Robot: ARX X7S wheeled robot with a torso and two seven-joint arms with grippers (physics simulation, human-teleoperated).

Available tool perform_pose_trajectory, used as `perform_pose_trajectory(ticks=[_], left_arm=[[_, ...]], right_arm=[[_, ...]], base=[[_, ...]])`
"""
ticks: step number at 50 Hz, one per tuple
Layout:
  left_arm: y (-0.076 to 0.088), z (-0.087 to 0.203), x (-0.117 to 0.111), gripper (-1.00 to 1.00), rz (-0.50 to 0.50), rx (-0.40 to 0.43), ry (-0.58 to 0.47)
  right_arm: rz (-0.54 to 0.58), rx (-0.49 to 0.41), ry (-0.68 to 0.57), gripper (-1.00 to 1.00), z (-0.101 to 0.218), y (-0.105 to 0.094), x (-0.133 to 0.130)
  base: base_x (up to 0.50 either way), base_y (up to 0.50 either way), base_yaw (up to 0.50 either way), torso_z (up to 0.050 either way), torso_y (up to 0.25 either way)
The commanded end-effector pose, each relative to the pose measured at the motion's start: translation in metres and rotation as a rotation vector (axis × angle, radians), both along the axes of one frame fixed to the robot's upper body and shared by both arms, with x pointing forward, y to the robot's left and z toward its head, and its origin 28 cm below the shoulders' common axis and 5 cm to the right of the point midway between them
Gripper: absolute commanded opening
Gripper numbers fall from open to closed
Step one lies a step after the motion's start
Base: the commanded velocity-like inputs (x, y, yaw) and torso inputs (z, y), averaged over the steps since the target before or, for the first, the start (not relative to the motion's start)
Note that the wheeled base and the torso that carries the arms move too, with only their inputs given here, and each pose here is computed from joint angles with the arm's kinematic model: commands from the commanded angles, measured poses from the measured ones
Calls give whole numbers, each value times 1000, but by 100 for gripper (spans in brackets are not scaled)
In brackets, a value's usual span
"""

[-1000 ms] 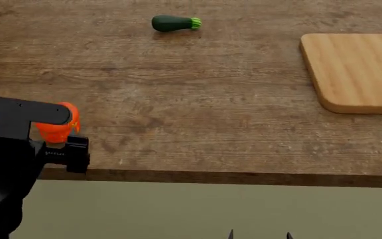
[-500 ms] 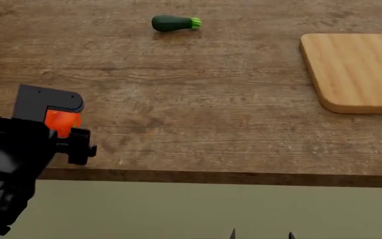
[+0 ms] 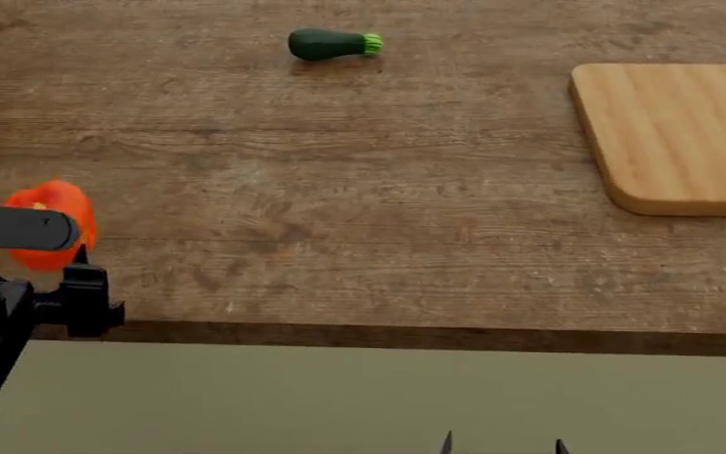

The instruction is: Place the squash and the zucchini on separate cutting boards.

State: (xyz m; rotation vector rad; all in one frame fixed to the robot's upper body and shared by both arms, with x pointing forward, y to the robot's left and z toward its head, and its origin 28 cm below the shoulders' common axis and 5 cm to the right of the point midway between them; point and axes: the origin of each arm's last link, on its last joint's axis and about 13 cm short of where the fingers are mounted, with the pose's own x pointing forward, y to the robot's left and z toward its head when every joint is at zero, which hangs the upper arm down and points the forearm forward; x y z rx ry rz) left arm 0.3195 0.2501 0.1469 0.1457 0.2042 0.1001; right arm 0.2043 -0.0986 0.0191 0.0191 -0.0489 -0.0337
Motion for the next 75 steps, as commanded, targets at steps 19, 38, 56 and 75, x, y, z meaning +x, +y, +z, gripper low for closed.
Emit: perform_pose_trajectory(ticks=[19, 38, 56, 75], left_arm=[[40, 31, -106, -100, 31, -39, -202], [39, 47, -117, -100, 11, -37, -239], [42, 45, -115, -100, 28, -35, -236], [43, 45, -116, -100, 34, -26, -229]], right_arm=[[5, -105, -118, 100, 151, -39, -47], [29, -127, -193, 100, 165, -41, -60], [30, -97, -202, 100, 166, -41, -62], [41, -102, -207, 100, 168, -40, -63]], base=[[0, 0, 0, 0, 0], [421, 152, 0, 0, 0], [500, -24, 0, 0, 1], [500, 210, 0, 0, 2]])
